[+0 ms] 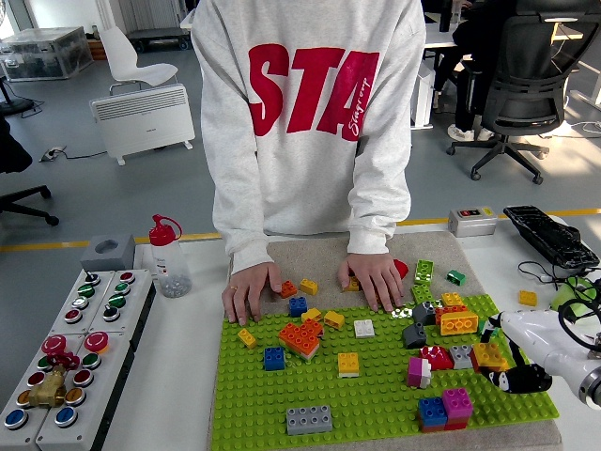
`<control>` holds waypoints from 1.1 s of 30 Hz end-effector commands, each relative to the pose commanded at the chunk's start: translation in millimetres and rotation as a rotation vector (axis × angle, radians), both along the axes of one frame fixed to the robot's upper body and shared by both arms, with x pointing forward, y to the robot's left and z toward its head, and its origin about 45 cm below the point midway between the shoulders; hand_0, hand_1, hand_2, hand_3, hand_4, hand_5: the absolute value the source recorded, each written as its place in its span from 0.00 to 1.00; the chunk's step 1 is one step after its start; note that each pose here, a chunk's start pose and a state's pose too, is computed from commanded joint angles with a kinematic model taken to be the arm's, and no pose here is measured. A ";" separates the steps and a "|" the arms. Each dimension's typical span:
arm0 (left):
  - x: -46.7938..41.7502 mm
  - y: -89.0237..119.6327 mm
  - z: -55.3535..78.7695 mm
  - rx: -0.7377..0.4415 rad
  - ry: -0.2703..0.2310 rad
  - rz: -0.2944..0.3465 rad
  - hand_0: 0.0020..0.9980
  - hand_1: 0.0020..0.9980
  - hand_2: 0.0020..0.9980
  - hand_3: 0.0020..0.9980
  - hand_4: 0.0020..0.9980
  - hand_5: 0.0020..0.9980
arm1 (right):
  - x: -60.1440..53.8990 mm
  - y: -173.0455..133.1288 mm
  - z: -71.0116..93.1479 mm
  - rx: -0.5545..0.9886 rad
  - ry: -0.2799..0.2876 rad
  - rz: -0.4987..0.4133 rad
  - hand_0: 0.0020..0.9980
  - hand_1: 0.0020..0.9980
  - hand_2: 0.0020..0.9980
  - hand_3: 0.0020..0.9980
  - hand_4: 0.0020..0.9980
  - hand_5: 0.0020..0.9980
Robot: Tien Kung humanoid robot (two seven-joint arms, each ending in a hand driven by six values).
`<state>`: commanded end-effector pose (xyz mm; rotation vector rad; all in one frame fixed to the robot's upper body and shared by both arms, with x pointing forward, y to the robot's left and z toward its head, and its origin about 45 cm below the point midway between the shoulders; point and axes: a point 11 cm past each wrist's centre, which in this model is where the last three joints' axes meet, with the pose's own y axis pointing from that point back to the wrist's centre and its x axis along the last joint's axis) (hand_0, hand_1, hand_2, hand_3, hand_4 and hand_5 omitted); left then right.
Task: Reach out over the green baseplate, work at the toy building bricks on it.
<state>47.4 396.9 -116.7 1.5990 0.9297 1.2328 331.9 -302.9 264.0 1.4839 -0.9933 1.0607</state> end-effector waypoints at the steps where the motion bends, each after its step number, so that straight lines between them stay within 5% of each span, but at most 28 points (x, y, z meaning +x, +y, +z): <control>1: 0.0 0.0 0.0 0.000 0.000 0.000 0.69 0.69 0.66 0.62 0.36 1.00 | 0.1 1.3 0.3 0.004 -0.003 0.006 0.25 0.10 0.20 0.51 0.61 0.19; 33: -5.8 0.1 -0.5 -0.001 0.017 -0.001 0.69 0.69 0.66 0.62 0.36 1.00 | -5.2 10.8 -3.9 0.014 -0.002 0.102 0.25 0.10 0.20 0.51 0.60 0.18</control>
